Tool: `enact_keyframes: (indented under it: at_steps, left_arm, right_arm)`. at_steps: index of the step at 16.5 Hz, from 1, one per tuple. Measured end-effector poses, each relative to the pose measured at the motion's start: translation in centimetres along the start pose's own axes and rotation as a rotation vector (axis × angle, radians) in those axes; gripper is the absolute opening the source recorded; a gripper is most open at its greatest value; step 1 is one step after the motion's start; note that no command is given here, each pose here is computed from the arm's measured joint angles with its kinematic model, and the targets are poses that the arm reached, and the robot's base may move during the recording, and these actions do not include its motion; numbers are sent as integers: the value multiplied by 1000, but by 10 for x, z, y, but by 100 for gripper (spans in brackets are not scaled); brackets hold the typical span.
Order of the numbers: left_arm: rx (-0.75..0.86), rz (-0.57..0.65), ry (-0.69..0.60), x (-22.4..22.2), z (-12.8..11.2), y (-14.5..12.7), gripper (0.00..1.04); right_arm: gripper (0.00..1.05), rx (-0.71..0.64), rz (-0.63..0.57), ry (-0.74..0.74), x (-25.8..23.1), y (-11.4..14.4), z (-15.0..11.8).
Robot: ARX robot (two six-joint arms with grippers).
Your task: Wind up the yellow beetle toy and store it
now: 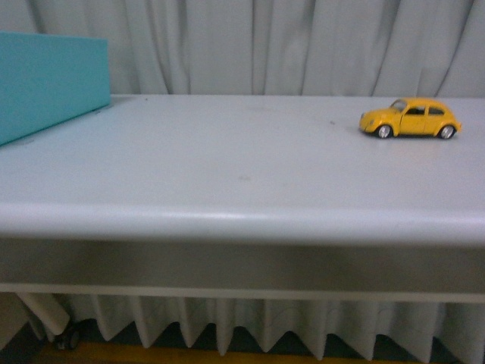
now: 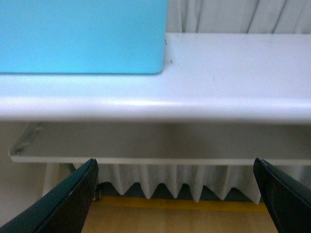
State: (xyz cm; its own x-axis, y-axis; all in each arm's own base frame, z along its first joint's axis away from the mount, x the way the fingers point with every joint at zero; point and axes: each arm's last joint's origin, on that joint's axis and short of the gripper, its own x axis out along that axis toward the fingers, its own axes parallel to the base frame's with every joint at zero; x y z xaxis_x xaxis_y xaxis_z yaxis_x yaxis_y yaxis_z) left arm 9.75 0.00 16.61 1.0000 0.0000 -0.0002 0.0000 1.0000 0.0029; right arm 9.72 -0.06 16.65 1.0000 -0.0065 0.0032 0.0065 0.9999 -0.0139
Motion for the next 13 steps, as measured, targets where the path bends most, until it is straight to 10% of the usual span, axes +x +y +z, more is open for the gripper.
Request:
enact_keyframes:
  at_steps: [13]
  left_arm:
    - [-1,0,-5,0,0,0,98]
  right_arm:
    - [98,5,1,-3,0,0,0]
